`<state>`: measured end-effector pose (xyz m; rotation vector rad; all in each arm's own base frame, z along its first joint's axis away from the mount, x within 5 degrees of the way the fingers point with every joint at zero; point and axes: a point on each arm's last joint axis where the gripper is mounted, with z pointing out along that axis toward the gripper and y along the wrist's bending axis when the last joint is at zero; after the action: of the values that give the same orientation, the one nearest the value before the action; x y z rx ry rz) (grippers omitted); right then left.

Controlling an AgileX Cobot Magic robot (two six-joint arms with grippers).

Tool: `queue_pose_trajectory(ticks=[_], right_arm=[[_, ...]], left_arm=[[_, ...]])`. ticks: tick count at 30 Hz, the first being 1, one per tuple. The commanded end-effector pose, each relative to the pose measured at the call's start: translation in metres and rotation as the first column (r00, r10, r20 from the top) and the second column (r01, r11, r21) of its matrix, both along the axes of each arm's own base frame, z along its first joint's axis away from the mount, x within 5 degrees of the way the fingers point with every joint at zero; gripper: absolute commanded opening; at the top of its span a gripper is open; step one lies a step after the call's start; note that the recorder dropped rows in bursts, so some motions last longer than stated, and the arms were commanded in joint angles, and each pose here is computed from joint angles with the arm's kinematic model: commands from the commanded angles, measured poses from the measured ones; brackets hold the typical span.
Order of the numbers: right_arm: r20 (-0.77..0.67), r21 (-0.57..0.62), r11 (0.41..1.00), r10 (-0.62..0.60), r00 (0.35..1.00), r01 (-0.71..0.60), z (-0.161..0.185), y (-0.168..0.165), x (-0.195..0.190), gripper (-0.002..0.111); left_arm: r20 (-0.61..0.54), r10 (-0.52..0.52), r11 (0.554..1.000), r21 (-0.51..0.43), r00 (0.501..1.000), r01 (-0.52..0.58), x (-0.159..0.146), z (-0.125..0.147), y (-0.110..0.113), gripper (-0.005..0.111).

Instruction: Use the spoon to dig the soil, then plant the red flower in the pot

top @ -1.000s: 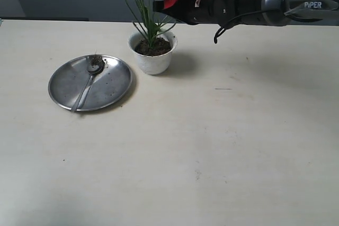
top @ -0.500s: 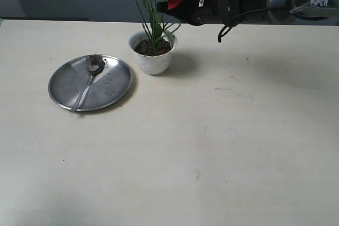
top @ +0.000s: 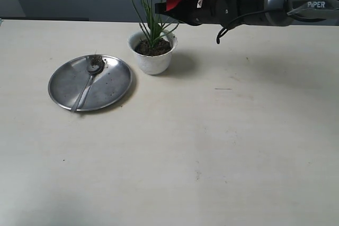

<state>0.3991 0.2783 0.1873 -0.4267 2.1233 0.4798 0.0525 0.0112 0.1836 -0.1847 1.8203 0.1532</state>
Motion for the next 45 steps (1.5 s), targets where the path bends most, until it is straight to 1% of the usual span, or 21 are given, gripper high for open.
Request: queue_pose_trajectory(ticks=[1, 8, 12, 14, 16, 17, 20, 23, 30, 39, 45], right_arm=[[-0.156, -0.136, 0.99, 0.022, 0.988, -0.044, -0.04, 0.001, -0.014, -0.001], [-0.162, -0.159, 0.986, 0.029, 0.986, -0.055, -0.04, 0.0, -0.015, -0.001], [-0.151, -0.152, 0.987, 0.029, 0.988, -0.053, -0.031, 0.0, -0.016, 0.0], [-0.137, -0.162, 0.985, 0.042, 0.99, -0.065, -0.027, -0.001, -0.016, 0.007], [-0.134, -0.164, 0.984, 0.046, 0.99, -0.068, -0.026, -0.001, -0.016, 0.019], [-0.134, -0.164, 0.984, 0.046, 0.99, -0.068, -0.026, -0.001, -0.016, 0.029], [-0.152, -0.161, 0.985, 0.037, 0.988, -0.062, -0.027, -0.001, -0.017, 0.048], [-0.147, -0.146, 0.988, 0.034, 0.989, -0.055, -0.027, 0.0, -0.016, 0.056], [-0.135, -0.138, 0.989, 0.035, 0.99, -0.054, -0.023, 0.0, -0.016, 0.056], [-0.087, -0.105, 0.993, 0.039, 0.995, -0.048, 0.009, -0.002, -0.019, 0.056], [-0.083, -0.093, 0.994, 0.055, 0.995, -0.063, 0.013, 0.004, -0.025, 0.056]], left_arm=[[0.009, -0.005, 1.0, 0.001, 1.0, 0.005, 0.0, -0.001, 0.0, 0.0], [0.009, -0.005, 1.0, 0.001, 1.0, 0.005, 0.0, -0.001, 0.0, 0.0], [0.009, -0.005, 1.0, 0.001, 1.0, 0.005, 0.0, -0.001, 0.0, 0.0], [0.009, -0.005, 1.0, 0.001, 1.0, 0.005, 0.0, -0.001, 0.0, 0.0], [0.009, -0.005, 1.0, 0.001, 1.0, 0.005, 0.0, -0.001, 0.0, 0.0], [0.009, -0.005, 1.0, 0.001, 1.0, 0.005, 0.0, -0.001, 0.0, 0.0], [0.009, -0.005, 1.0, 0.001, 1.0, 0.005, 0.0, -0.001, 0.0, 0.0], [0.009, -0.005, 1.0, 0.001, 1.0, 0.005, 0.0, -0.001, 0.0, 0.0], [0.009, -0.005, 1.0, 0.001, 1.0, 0.005, 0.0, -0.001, 0.0, 0.0], [0.009, -0.005, 1.0, 0.001, 1.0, 0.005, 0.0, -0.001, 0.0, 0.0], [0.009, -0.005, 1.0, 0.001, 1.0, 0.005, 0.0, -0.001, 0.0, 0.0]])
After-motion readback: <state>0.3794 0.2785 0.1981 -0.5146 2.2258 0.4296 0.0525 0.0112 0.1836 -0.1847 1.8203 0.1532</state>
